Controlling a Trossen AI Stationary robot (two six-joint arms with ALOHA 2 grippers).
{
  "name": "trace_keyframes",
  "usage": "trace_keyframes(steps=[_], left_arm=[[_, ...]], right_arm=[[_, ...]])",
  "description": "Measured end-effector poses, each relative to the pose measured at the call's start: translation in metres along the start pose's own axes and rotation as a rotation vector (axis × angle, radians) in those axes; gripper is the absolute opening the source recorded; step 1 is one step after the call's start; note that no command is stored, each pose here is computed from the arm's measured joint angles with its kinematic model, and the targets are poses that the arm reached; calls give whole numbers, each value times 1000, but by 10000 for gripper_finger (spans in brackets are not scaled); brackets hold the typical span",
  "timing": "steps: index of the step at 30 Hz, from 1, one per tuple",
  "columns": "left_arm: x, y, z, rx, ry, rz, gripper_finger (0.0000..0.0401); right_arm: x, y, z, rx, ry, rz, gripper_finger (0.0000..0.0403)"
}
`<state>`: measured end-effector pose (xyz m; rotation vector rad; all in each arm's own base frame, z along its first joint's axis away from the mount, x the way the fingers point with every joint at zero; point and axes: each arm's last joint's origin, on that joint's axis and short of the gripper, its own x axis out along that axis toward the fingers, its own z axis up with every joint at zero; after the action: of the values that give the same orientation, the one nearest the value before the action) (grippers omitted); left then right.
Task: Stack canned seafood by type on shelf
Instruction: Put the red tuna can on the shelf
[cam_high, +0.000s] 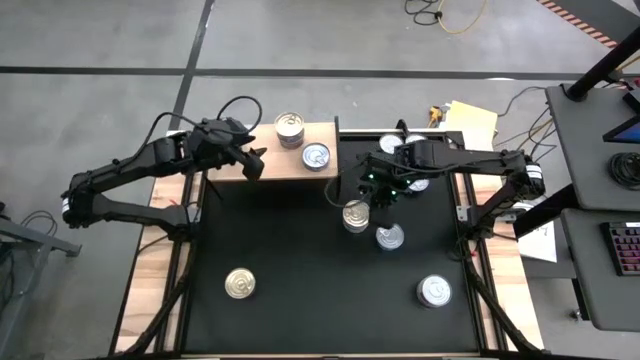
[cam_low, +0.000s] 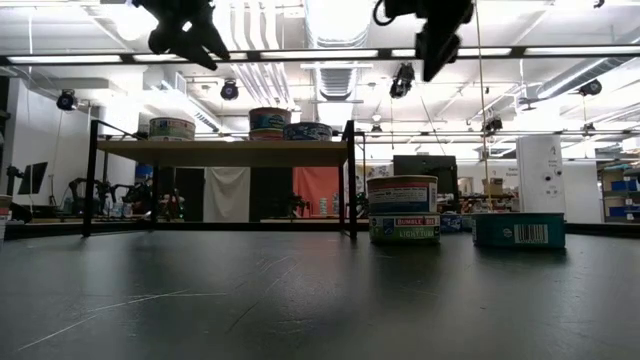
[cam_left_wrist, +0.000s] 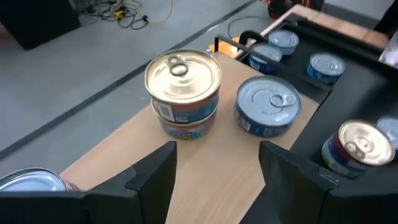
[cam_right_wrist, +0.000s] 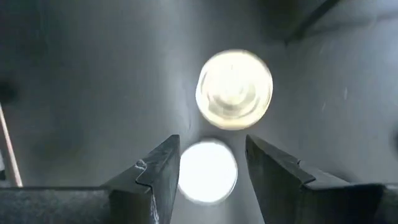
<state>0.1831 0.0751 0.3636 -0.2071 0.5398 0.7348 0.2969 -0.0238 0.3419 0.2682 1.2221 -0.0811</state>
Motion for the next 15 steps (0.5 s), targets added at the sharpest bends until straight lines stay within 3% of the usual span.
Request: trace_keyframes(steps=[5,15], left_arm=[[2,1,-7,26,78,23,212],[-6,8,-36,-5,372,70,212]], right_arm=[[-4,8,-11,18,66,-2,160],[-4,31,-18,45,87,14,139]])
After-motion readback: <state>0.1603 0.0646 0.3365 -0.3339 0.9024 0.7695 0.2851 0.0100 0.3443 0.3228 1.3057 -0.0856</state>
